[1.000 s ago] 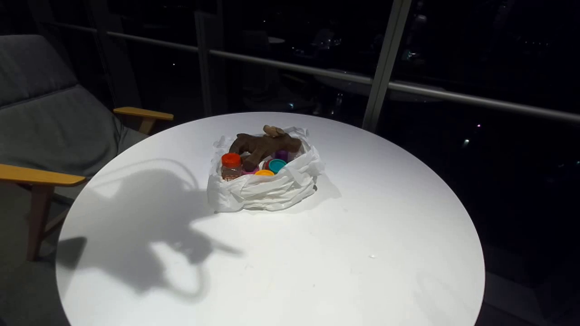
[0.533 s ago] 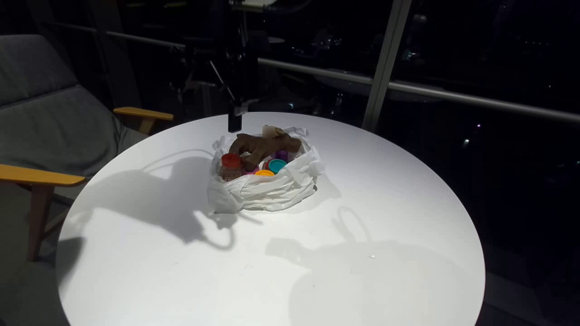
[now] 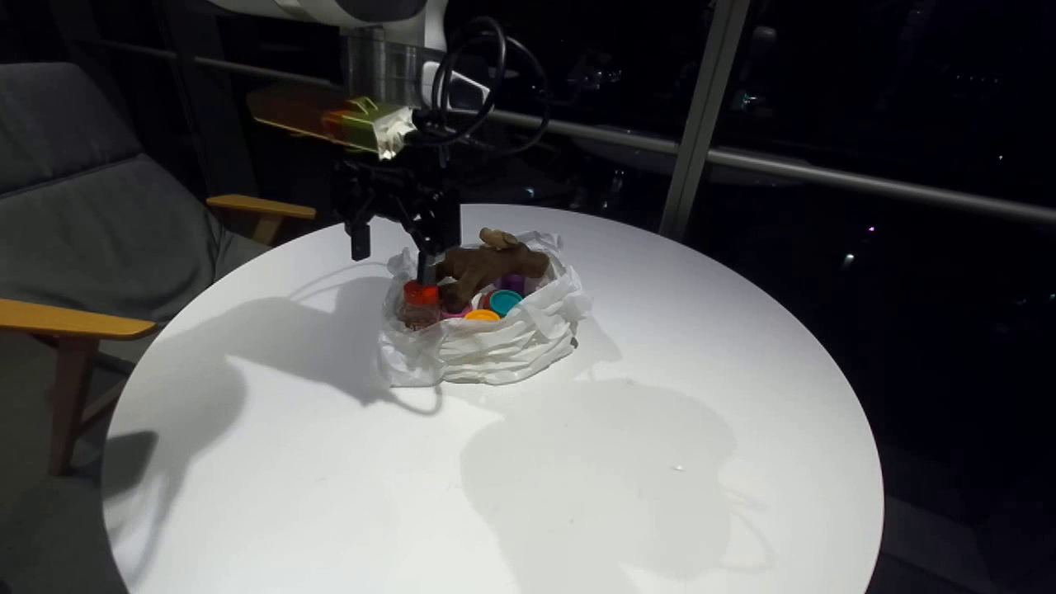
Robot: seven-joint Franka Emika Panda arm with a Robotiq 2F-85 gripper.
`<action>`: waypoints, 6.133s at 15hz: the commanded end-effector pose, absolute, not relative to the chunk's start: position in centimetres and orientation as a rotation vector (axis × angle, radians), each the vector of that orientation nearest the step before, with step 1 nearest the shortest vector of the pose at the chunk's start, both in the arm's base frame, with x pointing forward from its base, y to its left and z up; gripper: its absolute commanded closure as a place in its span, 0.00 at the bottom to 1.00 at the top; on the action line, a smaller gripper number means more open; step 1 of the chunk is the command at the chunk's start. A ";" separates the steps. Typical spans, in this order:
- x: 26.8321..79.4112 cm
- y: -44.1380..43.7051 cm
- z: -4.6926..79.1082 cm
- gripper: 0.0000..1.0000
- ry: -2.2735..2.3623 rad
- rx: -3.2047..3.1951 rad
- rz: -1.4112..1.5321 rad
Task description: Take the containers, deer plush toy and red ball out of the white plastic bag
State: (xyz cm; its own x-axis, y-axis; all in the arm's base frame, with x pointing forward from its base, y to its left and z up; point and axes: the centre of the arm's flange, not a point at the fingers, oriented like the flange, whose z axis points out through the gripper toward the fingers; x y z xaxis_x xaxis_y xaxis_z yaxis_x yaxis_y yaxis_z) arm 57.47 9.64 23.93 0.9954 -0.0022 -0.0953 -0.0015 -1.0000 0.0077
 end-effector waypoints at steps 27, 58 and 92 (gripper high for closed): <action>63.3 11.6 23.0 0.76 0.139 3.141 -0.161; 55.4 -10.1 18.5 0.76 -0.745 3.062 -0.147; 77.2 6.6 20.2 0.00 -0.671 3.325 -0.110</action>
State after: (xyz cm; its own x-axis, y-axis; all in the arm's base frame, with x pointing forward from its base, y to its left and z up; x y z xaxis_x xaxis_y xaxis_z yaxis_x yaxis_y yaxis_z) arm 73.79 5.66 20.61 0.9242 -0.3714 -0.0888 -0.3817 -0.9061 -0.1826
